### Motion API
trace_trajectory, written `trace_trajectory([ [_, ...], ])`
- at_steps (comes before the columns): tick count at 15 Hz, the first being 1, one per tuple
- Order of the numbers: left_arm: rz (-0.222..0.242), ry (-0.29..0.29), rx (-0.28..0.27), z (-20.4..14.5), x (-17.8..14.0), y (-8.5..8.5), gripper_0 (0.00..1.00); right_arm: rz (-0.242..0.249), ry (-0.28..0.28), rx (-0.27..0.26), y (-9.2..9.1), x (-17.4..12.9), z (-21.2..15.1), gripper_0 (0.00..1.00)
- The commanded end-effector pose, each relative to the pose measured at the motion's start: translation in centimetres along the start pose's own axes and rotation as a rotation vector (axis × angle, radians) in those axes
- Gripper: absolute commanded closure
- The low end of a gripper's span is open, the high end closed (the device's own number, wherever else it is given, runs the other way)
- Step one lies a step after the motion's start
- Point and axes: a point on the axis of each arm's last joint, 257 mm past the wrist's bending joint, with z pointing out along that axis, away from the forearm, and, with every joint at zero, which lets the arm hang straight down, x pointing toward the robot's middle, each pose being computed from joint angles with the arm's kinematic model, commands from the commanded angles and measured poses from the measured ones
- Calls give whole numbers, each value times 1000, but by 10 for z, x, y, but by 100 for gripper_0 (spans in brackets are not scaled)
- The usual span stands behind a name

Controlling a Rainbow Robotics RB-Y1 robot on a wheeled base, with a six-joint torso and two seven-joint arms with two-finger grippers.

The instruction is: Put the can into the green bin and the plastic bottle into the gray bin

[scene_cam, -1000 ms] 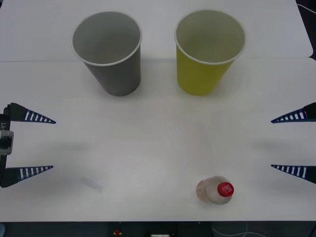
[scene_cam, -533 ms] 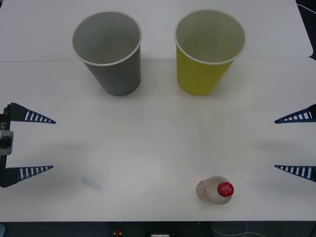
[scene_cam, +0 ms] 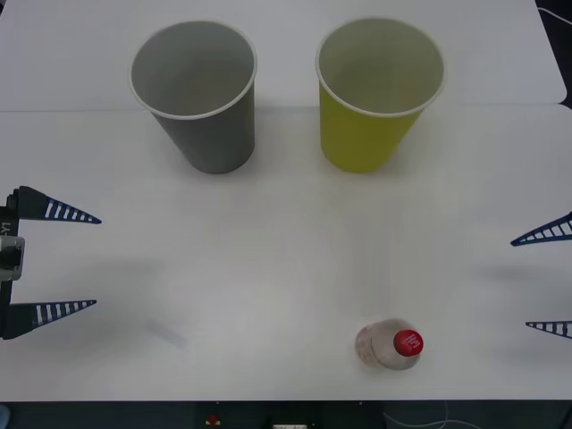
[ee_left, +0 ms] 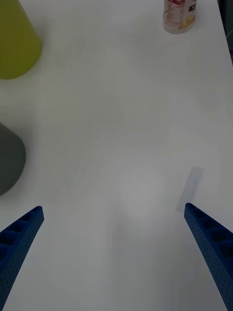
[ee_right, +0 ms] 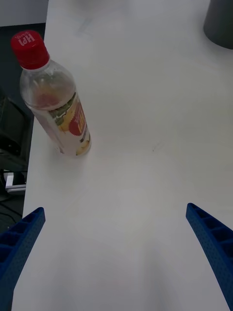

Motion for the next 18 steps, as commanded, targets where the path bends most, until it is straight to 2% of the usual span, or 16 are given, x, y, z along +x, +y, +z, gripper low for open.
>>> trace_trajectory([
  [1, 0, 0, 0, 0, 0, 0, 0, -3, -63, -35, 7, 10, 6, 0],
  [5, 0, 0, 0, 0, 0, 0, 0, 5, -154, -39, 18, 17, 20, 0],
  [8, 0, 0, 0, 0, 0, 0, 0, -1, -221, -11, 24, 23, 32, 0],
  [13, 0, 0, 0, 0, 0, 0, 0, 57, -307, -10, 44, 29, 48, 0],
  [18, 0, 0, 0, 0, 0, 0, 0, 79, -375, 15, 54, 26, 74, 0],
])
